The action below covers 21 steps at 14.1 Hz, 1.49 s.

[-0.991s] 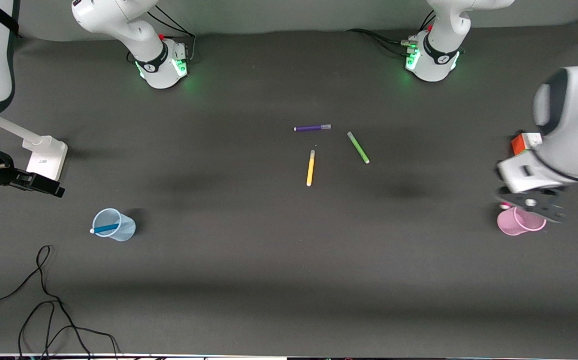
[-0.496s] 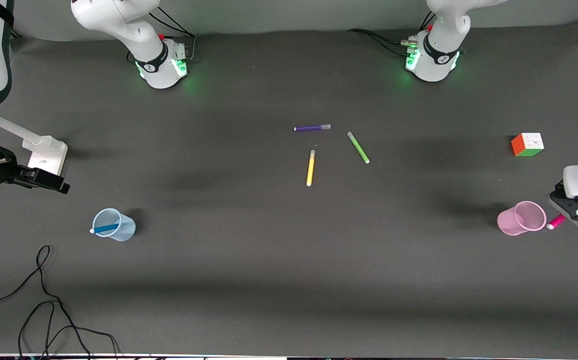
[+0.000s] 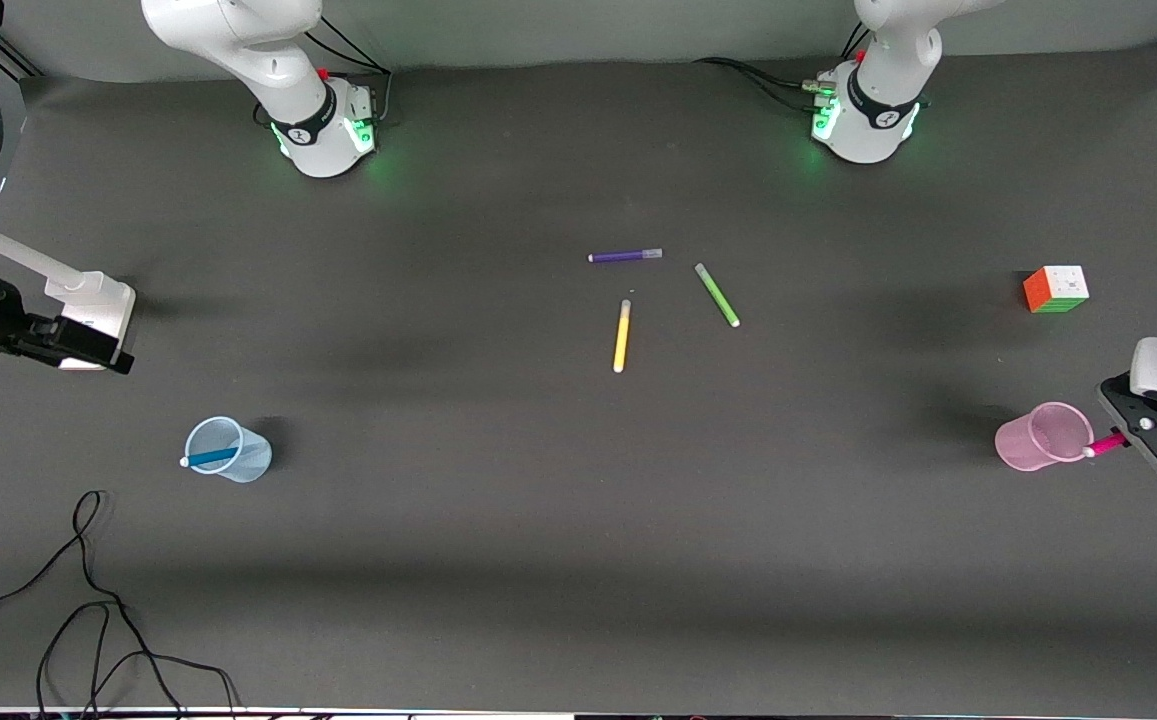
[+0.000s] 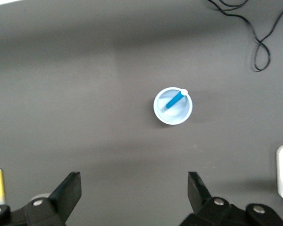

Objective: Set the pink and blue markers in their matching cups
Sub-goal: 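Lower the pink marker into the pink cup and open the left gripper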

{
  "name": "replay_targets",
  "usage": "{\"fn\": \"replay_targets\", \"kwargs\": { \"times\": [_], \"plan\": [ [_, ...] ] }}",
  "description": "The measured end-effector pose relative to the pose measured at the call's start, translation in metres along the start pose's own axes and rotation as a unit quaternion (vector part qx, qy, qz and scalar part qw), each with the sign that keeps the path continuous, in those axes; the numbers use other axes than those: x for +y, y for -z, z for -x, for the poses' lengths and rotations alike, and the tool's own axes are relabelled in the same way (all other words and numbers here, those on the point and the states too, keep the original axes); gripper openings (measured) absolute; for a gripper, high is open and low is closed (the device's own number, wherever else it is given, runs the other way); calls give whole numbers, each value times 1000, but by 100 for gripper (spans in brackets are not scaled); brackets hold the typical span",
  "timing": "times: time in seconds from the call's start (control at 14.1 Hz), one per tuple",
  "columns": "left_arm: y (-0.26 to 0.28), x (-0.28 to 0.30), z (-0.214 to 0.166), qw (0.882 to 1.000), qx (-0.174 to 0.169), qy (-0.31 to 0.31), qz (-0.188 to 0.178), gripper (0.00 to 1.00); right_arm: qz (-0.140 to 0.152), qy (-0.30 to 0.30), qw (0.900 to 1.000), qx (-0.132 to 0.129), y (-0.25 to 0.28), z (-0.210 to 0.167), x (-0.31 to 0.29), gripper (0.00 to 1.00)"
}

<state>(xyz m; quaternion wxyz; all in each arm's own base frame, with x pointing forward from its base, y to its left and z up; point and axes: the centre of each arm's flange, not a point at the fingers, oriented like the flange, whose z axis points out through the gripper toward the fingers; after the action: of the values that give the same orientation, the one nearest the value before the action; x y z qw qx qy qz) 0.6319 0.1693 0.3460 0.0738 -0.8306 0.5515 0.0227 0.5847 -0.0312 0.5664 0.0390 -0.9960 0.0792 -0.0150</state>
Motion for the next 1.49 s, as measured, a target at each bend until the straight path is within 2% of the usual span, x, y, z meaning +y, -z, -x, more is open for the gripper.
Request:
{"fn": "replay_targets", "kwargs": {
  "times": [0.07,0.28,0.5,0.85,1.06,1.27,1.49],
  "plan": [
    [0,2,-2,1000,9,11,12,18,6,7,1000,-1,-3,5,-4,100],
    [2,19,-13,993,46,74,84,18,10,21,1000,-6,-8,10,-18,100],
    [5,22,-25,986,93,99,101,18,9,19,1000,-3,-4,12,-15,100],
    [1,12,-19,982,182,24,41,18,8,19,1000,-1,2,14,-13,100],
    [-4,9,3,971,238,-21,11,18,8,21,1000,1,4,14,-16,100],
    [-26,17,29,963,269,-35,9,18,8,22,1000,3,6,14,-17,100],
    [-55,25,43,945,321,-59,-3,18,7,21,1000,7,10,13,-16,100]
  ]
}}
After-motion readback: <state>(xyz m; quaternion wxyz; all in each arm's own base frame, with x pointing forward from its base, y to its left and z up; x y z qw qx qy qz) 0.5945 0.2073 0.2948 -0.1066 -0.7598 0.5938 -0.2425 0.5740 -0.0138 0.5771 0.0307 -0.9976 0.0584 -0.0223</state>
